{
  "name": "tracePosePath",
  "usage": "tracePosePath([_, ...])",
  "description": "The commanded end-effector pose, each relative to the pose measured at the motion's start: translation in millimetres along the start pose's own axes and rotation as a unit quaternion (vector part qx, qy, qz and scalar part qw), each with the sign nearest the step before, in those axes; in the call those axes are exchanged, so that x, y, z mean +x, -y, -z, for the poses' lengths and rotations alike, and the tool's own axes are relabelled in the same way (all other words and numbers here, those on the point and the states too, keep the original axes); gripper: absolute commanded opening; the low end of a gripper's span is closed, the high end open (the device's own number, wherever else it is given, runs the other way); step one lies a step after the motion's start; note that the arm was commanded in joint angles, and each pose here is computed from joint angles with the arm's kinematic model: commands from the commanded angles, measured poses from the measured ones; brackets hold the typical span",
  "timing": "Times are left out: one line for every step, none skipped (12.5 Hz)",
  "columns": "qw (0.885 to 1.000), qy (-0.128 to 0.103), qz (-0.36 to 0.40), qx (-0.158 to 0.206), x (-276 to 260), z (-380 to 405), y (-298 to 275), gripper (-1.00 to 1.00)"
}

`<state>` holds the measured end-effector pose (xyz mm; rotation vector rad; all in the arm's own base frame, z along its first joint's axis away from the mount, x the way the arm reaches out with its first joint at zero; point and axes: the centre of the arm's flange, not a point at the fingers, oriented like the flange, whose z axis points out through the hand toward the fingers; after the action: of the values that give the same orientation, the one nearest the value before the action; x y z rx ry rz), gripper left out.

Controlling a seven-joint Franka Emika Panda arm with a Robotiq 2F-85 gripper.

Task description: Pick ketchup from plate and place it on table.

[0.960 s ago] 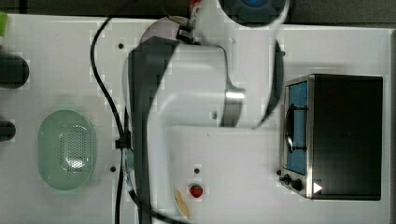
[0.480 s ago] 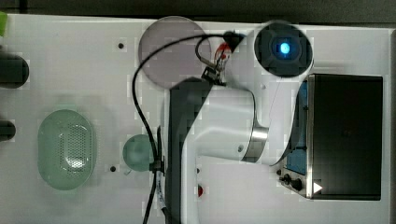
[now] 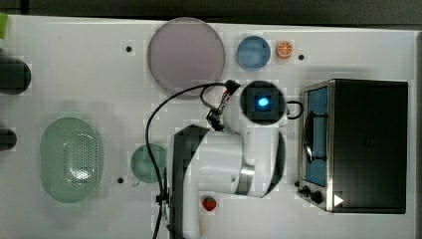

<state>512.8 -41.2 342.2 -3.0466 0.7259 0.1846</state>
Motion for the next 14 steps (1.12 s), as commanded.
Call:
tracePosePath([0.998, -0.053, -0.015, -0.008, -15, -12, 4, 0.16])
tracePosePath([0.999, -0.046, -0.024, -0.011, -20, -31, 2, 0.16])
tracePosePath([0.999, -0.038, -0.029, -0.013, -24, -49, 2, 0.16])
tracePosePath([0.999, -0.032, -0.028, -0.014, -25, -63, 4, 0.16])
tracePosePath([0.999, -0.023, -0.027, -0.016, -25, -78, 4, 0.16])
tracePosePath([0.999, -0.018, -0.027, -0.016, -24, -90, 5, 0.16])
tracePosePath([0.999, -0.017, -0.028, -0.014, -22, -99, 5, 0.22])
tracePosePath([0.999, -0.019, -0.028, -0.012, -20, -107, 5, 0.41])
tracePosePath([0.999, -0.026, -0.028, -0.007, -18, -108, 5, 0.64])
tracePosePath([0.999, -0.036, -0.029, -0.003, -15, -103, 7, 0.86])
tracePosePath([0.999, -0.040, -0.033, -0.002, -13, -94, 9, 1.00])
tracePosePath([0.998, -0.038, -0.045, -0.004, -10, -80, 10, 1.00])
tracePosePath([0.997, -0.035, -0.063, -0.006, -7, -61, 12, 1.00])
tracePosePath([0.996, -0.036, -0.077, -0.009, -4, -37, 15, 1.00])
